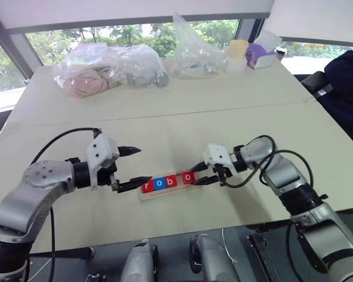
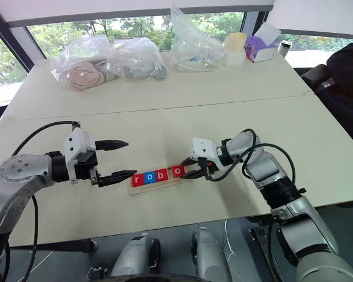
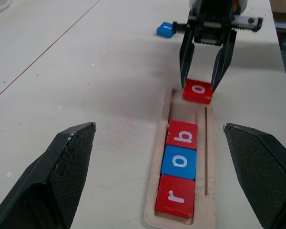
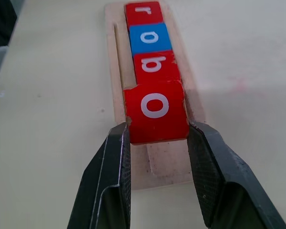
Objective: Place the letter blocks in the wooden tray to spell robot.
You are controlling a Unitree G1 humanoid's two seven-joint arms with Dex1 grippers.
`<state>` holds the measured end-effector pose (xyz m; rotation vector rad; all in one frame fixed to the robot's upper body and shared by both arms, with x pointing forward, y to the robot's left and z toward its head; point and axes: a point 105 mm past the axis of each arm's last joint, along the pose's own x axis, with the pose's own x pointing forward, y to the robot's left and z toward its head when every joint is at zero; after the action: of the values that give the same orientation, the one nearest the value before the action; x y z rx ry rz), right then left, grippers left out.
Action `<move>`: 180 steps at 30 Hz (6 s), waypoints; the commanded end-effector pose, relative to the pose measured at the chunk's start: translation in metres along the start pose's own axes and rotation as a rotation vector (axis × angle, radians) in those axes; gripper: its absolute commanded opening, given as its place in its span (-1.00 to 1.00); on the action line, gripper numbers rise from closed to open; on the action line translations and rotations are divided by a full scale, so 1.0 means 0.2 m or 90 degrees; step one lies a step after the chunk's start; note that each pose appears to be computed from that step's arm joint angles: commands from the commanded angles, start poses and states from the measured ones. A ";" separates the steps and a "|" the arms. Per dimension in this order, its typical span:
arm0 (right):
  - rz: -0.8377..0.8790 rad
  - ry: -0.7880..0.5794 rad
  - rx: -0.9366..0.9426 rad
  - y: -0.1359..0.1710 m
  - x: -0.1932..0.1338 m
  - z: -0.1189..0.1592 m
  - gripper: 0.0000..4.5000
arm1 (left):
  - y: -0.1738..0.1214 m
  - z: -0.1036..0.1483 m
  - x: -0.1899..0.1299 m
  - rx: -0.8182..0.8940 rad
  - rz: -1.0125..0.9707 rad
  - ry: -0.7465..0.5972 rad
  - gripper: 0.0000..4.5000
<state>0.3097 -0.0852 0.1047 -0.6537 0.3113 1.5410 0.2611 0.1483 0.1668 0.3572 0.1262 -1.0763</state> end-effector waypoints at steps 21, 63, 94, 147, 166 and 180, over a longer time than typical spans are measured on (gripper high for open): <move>0.007 0.012 -0.071 -0.06 0.03 0.05 -0.51 | -0.02 0.05 -0.02 0.019 0.013 -0.016 1.00; -0.106 0.022 -0.062 -0.16 -0.07 0.01 0.98 | -0.01 0.05 0.00 0.021 0.010 -0.024 1.00; -0.130 0.016 -0.102 -0.18 0.00 0.05 0.98 | -0.02 0.06 0.02 0.018 0.006 -0.032 1.00; -0.823 0.078 0.685 -0.11 -0.33 -0.31 -0.09 | 0.00 0.06 0.06 0.029 -0.016 -0.039 1.00; -0.704 0.063 0.602 0.19 -0.30 -0.14 -0.49 | -0.02 0.03 0.09 0.012 -0.027 -0.041 1.00; -0.696 0.065 0.597 0.24 -0.26 -0.13 0.10 | 0.00 0.03 0.11 0.021 -0.053 -0.041 1.00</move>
<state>0.2688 -0.1507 0.0954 -0.0563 0.6118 0.2036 0.2712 0.1300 0.1617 0.3306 0.0954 -1.1588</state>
